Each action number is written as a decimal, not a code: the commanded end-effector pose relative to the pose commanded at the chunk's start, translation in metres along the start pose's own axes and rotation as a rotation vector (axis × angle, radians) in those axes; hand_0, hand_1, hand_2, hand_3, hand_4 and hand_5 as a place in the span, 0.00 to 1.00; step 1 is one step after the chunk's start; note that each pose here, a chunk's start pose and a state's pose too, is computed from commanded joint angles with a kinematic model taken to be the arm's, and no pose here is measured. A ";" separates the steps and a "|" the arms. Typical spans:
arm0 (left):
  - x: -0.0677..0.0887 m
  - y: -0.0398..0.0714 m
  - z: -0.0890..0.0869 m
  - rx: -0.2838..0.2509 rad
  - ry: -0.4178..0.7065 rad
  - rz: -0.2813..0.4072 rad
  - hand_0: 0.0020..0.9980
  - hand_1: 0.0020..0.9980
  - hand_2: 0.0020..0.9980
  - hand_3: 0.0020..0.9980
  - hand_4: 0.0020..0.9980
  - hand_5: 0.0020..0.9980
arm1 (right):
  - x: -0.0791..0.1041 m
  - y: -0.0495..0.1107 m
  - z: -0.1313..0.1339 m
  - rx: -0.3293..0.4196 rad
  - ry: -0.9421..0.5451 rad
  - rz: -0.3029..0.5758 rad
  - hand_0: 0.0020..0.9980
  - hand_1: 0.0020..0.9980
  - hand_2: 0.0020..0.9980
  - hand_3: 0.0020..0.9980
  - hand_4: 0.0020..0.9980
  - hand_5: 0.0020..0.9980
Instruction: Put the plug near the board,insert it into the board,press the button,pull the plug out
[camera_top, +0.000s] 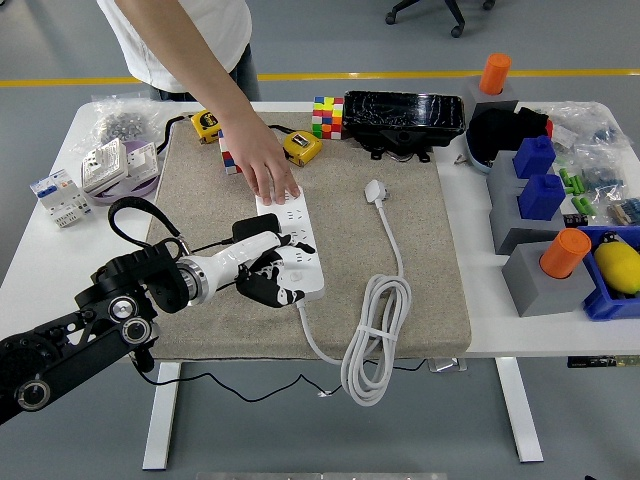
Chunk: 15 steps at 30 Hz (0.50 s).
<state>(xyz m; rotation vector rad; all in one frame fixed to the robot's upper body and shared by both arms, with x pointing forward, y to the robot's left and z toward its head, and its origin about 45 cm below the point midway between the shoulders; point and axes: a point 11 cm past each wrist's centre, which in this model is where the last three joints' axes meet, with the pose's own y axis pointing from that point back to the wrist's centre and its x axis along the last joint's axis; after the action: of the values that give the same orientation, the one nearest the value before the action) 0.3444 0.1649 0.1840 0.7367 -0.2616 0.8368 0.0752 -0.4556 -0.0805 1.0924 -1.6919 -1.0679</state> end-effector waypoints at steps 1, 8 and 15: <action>0.002 0.000 0.001 -0.022 0.015 0.026 0.09 0.07 0.14 0.78 0.53 0.00 | 0.000 0.000 0.000 0.000 0.000 0.000 0.68 0.69 0.70 0.60 0.94 0.53; 0.010 0.001 0.005 -0.139 0.120 0.149 0.21 0.20 0.26 0.46 0.73 0.19 | -0.001 0.000 -0.001 0.002 0.001 -0.001 0.68 0.69 0.70 0.60 0.94 0.53; 0.017 0.003 0.004 -0.210 0.224 0.245 0.30 0.35 0.35 0.41 0.74 0.22 | -0.002 0.000 -0.003 0.004 0.006 -0.003 0.68 0.69 0.70 0.60 0.94 0.53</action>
<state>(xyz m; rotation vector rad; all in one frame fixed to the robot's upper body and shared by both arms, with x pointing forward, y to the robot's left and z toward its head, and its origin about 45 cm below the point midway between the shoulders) 0.3537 0.1737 0.1965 0.4145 -0.2367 1.0976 0.0781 -0.4545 -0.0804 1.1000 -1.6890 -1.0630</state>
